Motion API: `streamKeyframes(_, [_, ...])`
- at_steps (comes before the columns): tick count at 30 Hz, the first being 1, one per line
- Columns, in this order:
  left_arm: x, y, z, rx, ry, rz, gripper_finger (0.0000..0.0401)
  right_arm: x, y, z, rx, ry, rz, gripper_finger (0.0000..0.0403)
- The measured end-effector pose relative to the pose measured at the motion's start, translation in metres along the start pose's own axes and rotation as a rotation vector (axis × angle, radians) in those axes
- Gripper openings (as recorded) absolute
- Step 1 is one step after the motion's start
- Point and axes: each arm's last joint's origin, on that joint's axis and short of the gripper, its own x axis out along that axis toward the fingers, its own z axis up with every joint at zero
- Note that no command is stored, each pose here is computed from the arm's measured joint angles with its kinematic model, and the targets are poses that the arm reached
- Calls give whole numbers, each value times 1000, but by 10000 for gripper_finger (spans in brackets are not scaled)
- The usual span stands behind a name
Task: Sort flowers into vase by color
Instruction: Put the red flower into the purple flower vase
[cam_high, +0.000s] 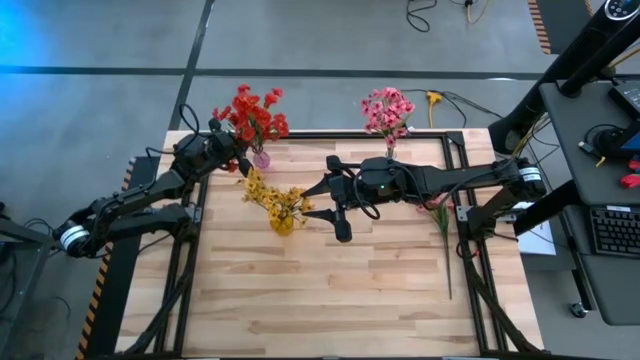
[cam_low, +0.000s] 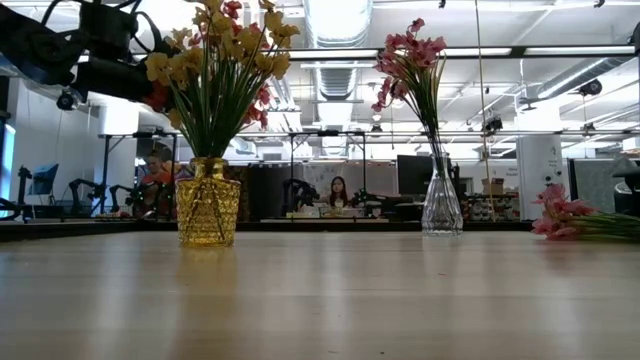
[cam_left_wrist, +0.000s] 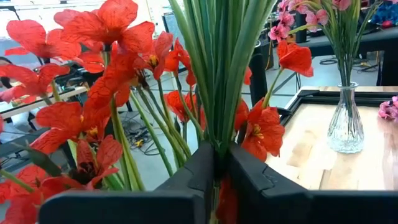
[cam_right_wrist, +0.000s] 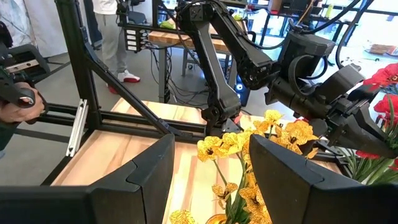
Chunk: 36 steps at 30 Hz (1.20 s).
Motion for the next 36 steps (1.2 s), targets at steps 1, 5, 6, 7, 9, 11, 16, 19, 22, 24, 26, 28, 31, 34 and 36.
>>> streamKeyframes(1, [0, 0, 0, 0, 0, 0, 20, 0, 0, 0, 0, 0, 0, 201])
streamKeyframes(5, [0, 0, 0, 0, 0, 1, 22, 0, 0, 0, 0, 0, 0, 201])
streamKeyframes(6, [0, 0, 0, 0, 1, 6, 22, 0, 0, 0, 0, 0, 0, 201])
streamKeyframes(7, [0, 0, 0, 0, 3, 18, 22, 0, 0, 0, 0, 0, 0, 201])
streamKeyframes(9, [0, 1, 0, 0, 11, 45, 22, 0, 0, 0, 0, 0, 0, 201])
streamKeyframes(11, [0, 2, -1, 0, 21, 60, 22, 0, 0, 0, 0, 0, 0, 201])
streamKeyframes(16, [0, 1, -1, 0, 23, 57, 22, 0, 0, 0, 0, 0, 0, 201])
streamKeyframes(19, [0, 2, -1, 0, 22, 57, 22, 0, 0, 0, 0, 0, 0, 201])
streamKeyframes(22, [0, 1, -1, 0, 22, 55, 22, 0, 0, 0, 0, 0, 0, 201])
streamKeyframes(24, [0, 1, -1, 0, 23, 54, 22, 0, 0, 0, 0, 0, 0, 201])
streamKeyframes(26, [0, 1, -2, -1, 26, 52, 22, 0, 0, 0, 0, 0, 0, 201])
streamKeyframes(28, [0, 1, -2, -1, 27, 52, 23, 0, 0, 0, 0, 0, 0, 201])
streamKeyframes(31, [0, 1, -2, -4, 27, 52, 23, 0, 0, 0, -5, 0, 0, 201])
streamKeyframes(34, [0, 1, -2, -5, 30, 50, 25, 0, 0, 0, -6, 0, 0, 201])
streamKeyframes(36, [0, 1, -2, -6, 32, 50, 31, 0, 0, 0, -7, 0, 0, 201])
